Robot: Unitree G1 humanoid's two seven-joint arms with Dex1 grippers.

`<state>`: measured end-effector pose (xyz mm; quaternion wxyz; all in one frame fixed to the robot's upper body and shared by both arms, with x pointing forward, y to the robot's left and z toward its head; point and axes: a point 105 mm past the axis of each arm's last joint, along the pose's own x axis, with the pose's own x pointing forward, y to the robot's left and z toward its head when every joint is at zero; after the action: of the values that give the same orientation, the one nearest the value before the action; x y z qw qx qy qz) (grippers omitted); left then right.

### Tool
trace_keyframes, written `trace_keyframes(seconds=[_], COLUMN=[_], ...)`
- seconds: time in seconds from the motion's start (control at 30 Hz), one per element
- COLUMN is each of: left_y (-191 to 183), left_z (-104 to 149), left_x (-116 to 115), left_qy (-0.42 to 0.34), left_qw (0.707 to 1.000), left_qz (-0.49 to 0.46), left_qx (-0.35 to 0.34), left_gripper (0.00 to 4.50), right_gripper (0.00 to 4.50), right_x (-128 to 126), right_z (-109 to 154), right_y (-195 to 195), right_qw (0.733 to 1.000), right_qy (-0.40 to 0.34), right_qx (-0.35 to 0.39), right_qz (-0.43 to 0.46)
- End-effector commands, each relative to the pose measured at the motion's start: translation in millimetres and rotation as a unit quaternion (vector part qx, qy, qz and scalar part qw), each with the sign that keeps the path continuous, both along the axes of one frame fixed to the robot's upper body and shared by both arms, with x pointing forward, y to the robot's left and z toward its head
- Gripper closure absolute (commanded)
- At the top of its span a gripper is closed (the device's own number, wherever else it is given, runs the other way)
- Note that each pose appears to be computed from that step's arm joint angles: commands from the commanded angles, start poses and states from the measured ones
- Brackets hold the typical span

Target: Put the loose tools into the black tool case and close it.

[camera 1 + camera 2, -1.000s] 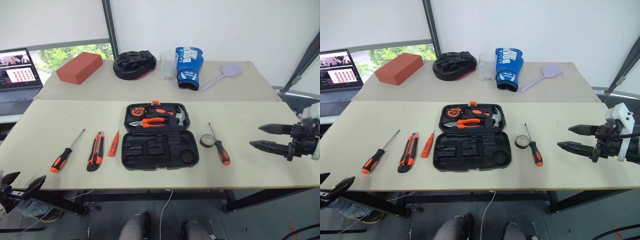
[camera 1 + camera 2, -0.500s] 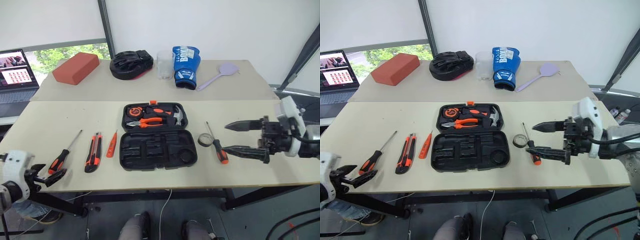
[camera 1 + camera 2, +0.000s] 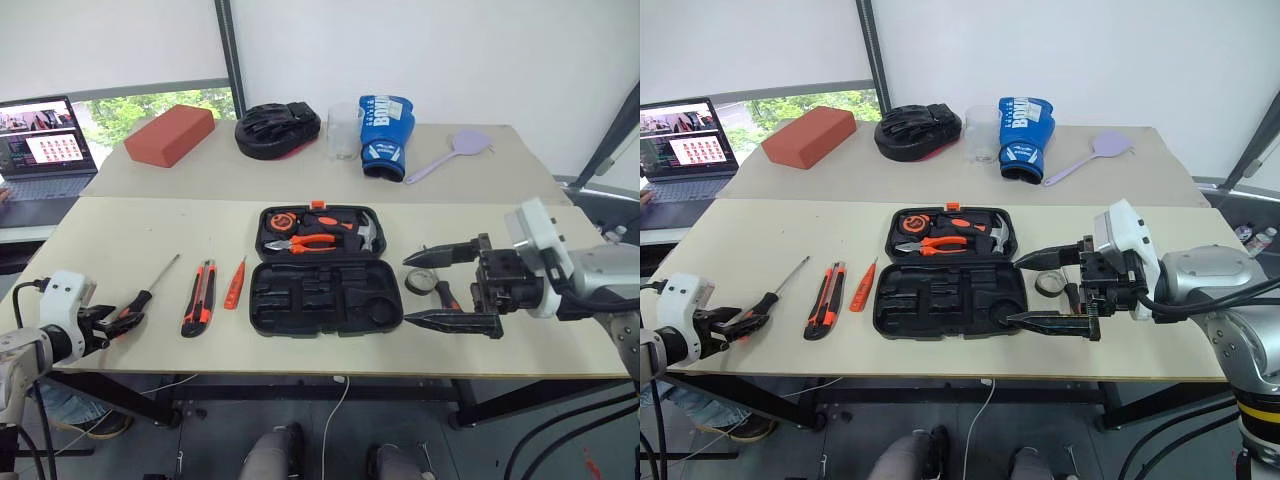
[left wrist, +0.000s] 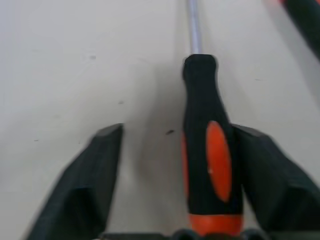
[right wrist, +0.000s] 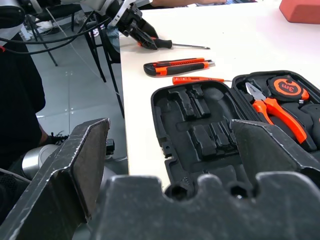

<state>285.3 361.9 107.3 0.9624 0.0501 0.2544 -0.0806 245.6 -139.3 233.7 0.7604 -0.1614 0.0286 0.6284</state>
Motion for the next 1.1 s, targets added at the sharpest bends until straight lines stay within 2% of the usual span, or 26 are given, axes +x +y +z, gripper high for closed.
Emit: trace_keyframes(seconds=[0.03,0.1,0.13,0.2,0.27,0.3,0.4,0.47,0.57,0.67,0.9,1.1], left_y=[-2.6,-4.4,-6.2,-12.8,-35.9,-43.5,-72.9,-107.3,-157.2,-187.5,-219.0,-237.2], left_z=[-8.4,5.5,15.3,35.6,68.9,77.7,94.8,105.0,99.4,84.5,59.3,57.1], left_x=[-2.7,0.8,3.9,10.2,17.9,19.2,21.2,28.0,46.0,65.0,93.6,105.3], left_qy=[0.014,-0.005,-0.018,-0.044,-0.078,-0.086,-0.099,-0.113,-0.102,-0.090,-0.068,-0.074], left_qw=[1.000,1.000,0.999,0.997,0.984,0.978,0.946,0.911,0.864,0.834,0.811,0.805], left_qz=[-0.011,-0.027,-0.037,-0.069,-0.159,-0.189,-0.300,-0.389,-0.484,-0.530,-0.560,-0.570], left_qx=[-0.017,-0.015,-0.014,-0.004,0.022,0.030,0.068,0.076,0.093,0.124,0.157,0.149], left_gripper=[2.80,3.50,3.55,3.55,3.55,3.55,3.55,3.55,3.55,3.55,3.55,3.55], right_gripper=[0.00,0.00,0.00,0.00,0.00,0.00,0.00,0.00,0.00,0.00,0.00,0.00], right_x=[-1.1,0.1,1.1,2.7,4.9,5.3,2.5,4.4,10.9,11.9,8.6,6.0], right_z=[4.3,2.6,1.5,-1.0,-6.5,-8.3,-11.7,-13.5,-17.2,-19.2,-20.9,-20.0], right_y=[-2.5,-5.8,-7.6,-11.3,-17.6,-19.6,-22.7,-25.2,-29.0,-30.2,-25.8,-27.1], right_qw=[1.000,1.000,0.999,0.999,0.999,0.998,0.998,0.997,0.993,0.991,0.989,0.986], right_qy=[-0.026,-0.026,-0.025,-0.023,-0.003,0.005,0.014,0.005,-0.013,-0.017,-0.023,-0.027], right_qx=[-0.003,-0.005,-0.006,-0.009,-0.011,-0.012,-0.015,-0.019,-0.030,-0.028,-0.017,-0.006], right_qz=[-0.005,-0.015,-0.021,-0.032,-0.053,-0.059,-0.063,-0.079,-0.112,-0.129,-0.147,-0.164])
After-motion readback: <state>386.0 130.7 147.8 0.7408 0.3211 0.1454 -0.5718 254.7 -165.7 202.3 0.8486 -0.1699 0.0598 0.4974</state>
